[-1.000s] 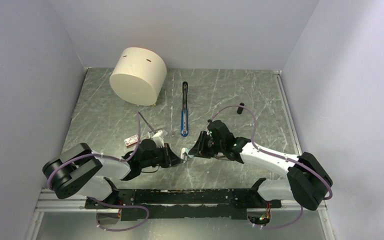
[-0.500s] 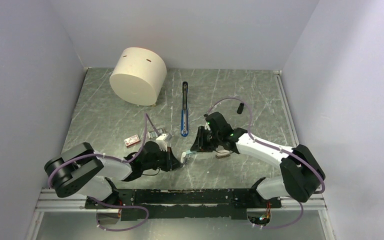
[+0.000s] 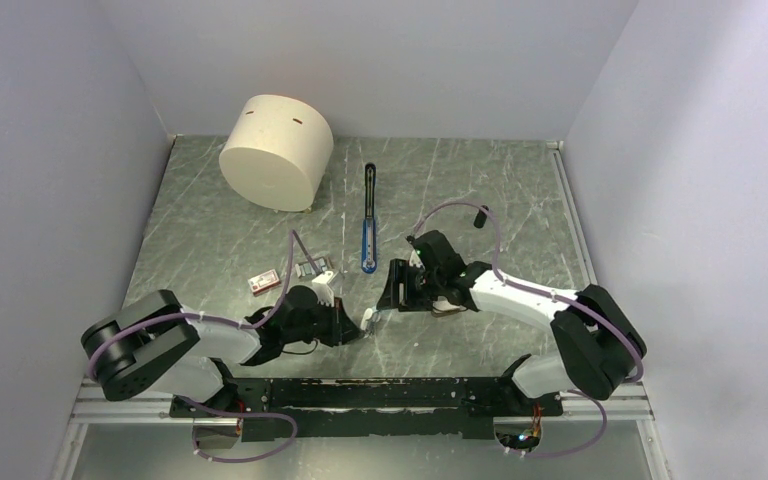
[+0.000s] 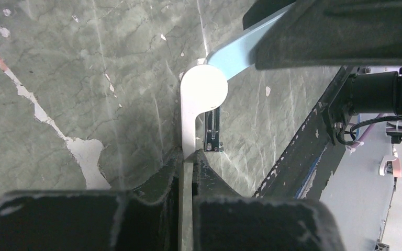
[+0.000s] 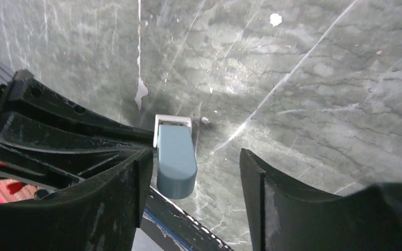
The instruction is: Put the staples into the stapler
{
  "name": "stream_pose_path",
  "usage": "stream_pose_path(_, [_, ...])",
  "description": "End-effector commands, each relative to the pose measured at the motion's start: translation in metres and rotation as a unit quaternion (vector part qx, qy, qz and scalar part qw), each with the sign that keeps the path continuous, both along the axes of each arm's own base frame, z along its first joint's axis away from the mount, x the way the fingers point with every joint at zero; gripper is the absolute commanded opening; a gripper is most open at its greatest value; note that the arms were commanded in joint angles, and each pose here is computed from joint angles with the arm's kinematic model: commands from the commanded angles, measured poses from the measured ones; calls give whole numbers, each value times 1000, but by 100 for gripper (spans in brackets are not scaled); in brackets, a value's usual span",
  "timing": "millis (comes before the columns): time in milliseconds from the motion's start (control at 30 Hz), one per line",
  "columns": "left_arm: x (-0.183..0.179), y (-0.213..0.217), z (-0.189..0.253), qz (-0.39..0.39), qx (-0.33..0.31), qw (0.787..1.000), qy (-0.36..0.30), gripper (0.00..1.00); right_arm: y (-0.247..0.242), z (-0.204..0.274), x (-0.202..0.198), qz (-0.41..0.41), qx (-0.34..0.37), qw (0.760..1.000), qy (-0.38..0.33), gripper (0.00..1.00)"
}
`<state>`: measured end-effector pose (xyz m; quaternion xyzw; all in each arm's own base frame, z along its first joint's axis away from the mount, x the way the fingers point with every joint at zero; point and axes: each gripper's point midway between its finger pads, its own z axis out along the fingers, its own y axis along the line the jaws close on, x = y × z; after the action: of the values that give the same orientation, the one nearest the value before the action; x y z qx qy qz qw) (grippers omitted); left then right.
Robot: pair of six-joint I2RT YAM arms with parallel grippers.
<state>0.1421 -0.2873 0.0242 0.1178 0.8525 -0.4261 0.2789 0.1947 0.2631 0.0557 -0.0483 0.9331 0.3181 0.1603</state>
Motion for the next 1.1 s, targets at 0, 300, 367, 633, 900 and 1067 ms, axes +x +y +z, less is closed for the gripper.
stream_pose_path(0, [3, 0, 4, 10, -2, 1000, -11, 5, 12, 4, -8, 19, 49, 999, 6, 69])
stream_pose_path(300, [5, 2, -2, 32, -4, 999, 8, 5, 29, 1, -12, 23, 66, 998, 1, 76])
stream_pose_path(367, [4, 2, -3, 33, -8, 999, 12, 5, 33, -1, -14, 26, 68, 997, 1, 77])
stream_pose_path(633, [2, 0, -4, 33, -17, 999, 21, 5, 51, -17, -22, 24, 64, 998, 15, 73])
stream_pose_path(900, [1, -2, -2, 25, -22, 999, 17, 5, 45, -27, -12, -19, 39, 999, 3, 50])
stream_pose_path(1067, [-1, -3, 1, 19, -27, 999, 15, 19, 42, -27, -9, -23, 24, 999, 0, 33])
